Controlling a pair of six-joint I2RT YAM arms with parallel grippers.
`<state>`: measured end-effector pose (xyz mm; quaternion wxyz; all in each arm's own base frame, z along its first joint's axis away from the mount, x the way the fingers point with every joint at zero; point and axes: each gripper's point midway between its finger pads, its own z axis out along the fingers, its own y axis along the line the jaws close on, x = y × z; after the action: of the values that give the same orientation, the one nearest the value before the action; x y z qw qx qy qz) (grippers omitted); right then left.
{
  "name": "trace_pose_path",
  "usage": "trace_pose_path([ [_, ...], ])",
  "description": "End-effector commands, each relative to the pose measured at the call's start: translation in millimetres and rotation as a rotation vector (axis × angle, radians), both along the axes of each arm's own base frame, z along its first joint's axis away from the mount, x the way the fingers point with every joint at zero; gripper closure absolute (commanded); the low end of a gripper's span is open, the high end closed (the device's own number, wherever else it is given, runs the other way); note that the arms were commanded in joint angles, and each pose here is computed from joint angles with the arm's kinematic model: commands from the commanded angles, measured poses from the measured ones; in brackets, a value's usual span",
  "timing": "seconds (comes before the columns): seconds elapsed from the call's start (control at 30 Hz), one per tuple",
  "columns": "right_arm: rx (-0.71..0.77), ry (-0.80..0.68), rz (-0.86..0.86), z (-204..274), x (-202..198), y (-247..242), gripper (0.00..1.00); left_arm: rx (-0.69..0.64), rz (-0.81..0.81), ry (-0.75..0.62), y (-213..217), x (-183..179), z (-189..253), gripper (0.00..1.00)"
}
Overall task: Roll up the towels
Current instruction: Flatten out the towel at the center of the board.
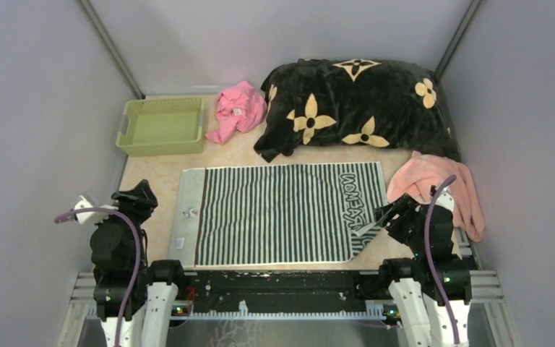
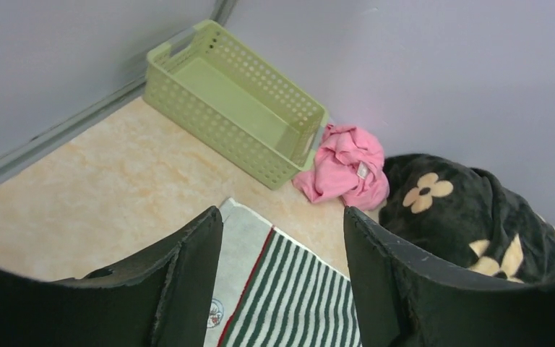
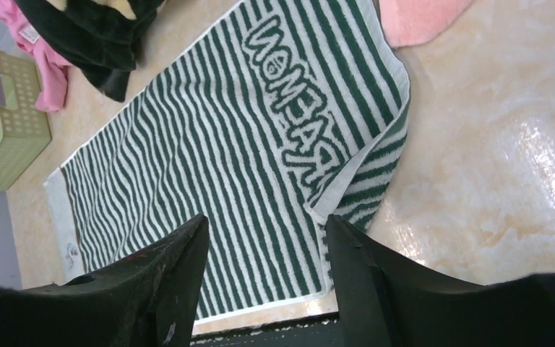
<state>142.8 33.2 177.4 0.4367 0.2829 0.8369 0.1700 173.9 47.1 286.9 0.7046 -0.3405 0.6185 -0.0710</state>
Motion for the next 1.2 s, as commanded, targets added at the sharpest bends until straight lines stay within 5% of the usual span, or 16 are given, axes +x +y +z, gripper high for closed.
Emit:
trace_pose_path([
  [0.0,-0.091,-0.065,0.059,26.4,16.2,-3.1,0.38,0.131,-0.24,0.043,-37.5,30.5,12.3,0.31],
  [0.2,-0.075,0.059,0.175,4.4,67.3,14.3,0.37,0.098,-0.532,0.386,-82.9,99.1,-49.8,0.29],
  [0.4,0.002,0.219,0.22,-41.0,87.9,30.3,0.37,0.027,-0.595,0.552,-93.7,140.5,-109.5,0.3],
  [0.67,-0.148,0.438,0.131,-82.2,67.2,32.0,0.37,-0.095,-0.544,0.666,-93.3,178.0,-179.2,0.3],
  [1.17,-0.288,0.553,-0.03,-106.2,39.1,19.1,0.41,-0.093,-0.278,0.921,-27.6,198.9,-256.2,0.33],
])
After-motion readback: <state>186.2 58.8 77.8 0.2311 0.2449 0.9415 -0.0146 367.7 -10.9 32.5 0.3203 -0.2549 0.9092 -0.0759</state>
